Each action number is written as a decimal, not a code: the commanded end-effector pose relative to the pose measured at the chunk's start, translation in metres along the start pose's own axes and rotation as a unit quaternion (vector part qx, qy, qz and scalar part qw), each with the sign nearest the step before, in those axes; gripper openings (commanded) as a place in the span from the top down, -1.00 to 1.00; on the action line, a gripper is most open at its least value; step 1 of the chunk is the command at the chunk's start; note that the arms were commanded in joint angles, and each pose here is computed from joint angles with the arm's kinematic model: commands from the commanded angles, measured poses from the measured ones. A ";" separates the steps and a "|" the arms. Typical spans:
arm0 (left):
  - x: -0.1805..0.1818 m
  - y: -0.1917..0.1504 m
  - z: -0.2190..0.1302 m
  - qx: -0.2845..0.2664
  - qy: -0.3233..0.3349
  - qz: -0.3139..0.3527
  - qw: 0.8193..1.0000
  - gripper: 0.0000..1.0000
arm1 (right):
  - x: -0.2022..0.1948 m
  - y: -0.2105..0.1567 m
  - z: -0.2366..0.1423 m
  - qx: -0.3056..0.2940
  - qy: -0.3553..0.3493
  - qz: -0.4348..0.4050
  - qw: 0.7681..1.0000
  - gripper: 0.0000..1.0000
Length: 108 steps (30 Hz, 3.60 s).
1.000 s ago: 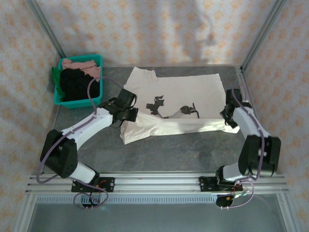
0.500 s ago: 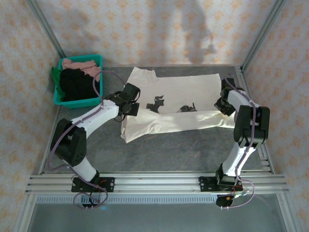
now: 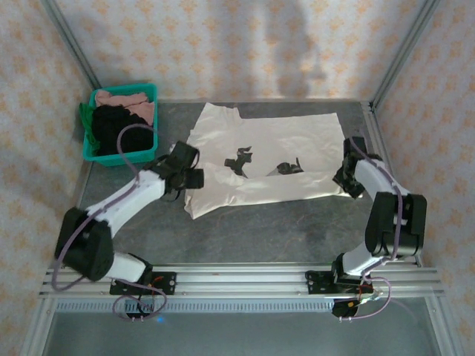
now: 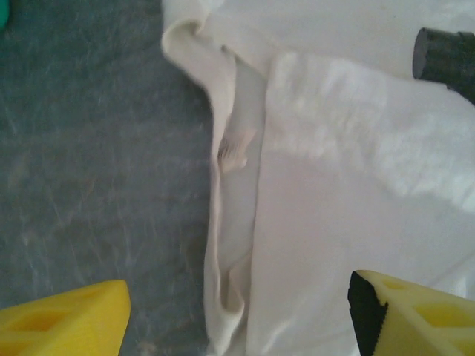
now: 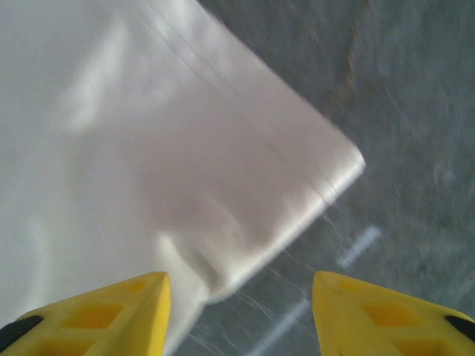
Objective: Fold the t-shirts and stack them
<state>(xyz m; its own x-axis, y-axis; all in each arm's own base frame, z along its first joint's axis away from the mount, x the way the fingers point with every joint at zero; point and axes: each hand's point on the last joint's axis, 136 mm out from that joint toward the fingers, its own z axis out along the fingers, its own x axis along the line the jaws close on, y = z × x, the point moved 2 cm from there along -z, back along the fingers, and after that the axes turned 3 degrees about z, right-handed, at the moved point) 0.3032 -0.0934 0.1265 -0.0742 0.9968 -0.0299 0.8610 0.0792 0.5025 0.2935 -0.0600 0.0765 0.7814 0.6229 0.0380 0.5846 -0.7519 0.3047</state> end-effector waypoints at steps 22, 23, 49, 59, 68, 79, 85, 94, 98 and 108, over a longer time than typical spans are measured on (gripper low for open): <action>0.006 -0.058 0.042 0.084 -0.030 -0.071 0.994 1.00 | -0.039 0.011 0.049 0.043 -0.010 0.105 0.994 0.09; 0.008 -0.058 0.041 0.085 -0.026 -0.062 0.994 1.00 | -0.038 0.011 0.049 0.046 -0.009 0.104 0.993 0.12; 0.056 -0.060 0.035 0.103 0.061 -0.080 0.990 1.00 | -0.035 0.011 0.042 0.036 0.013 0.137 0.990 0.22; 0.078 -0.054 0.013 0.090 0.121 -0.083 0.985 0.27 | -0.040 0.015 0.012 -0.013 0.047 0.159 0.986 0.31; 0.039 0.038 -0.011 -0.008 0.085 -0.068 0.994 -0.12 | 0.045 0.025 -0.017 -0.028 0.138 0.057 0.988 0.07; -0.034 0.076 0.089 0.081 0.053 -0.017 0.995 -0.09 | 0.067 0.031 0.015 0.007 0.121 0.025 0.992 0.07; -0.050 0.067 0.112 0.112 0.051 0.006 0.992 0.39 | 0.068 0.028 0.023 0.016 0.119 0.021 0.992 0.07; -0.053 0.085 0.080 0.072 0.047 0.014 0.996 1.00 | 0.068 0.030 0.011 0.008 0.128 0.022 0.991 0.07; -0.054 0.091 0.062 0.036 0.058 0.020 0.997 1.00 | 0.068 0.031 0.004 0.001 0.142 0.027 0.990 0.07; -0.043 0.071 0.113 0.059 0.080 -0.035 0.994 1.00 | 0.084 0.028 0.014 0.029 0.166 0.032 0.985 0.07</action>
<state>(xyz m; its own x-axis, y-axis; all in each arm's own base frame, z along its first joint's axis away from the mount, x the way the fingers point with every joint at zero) 0.4206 -0.1345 0.0956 -0.1662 0.9849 0.0486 0.8873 0.1279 0.4431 0.3720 -0.0309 0.0730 0.7075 0.6105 0.3561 0.5613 -0.7915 0.2416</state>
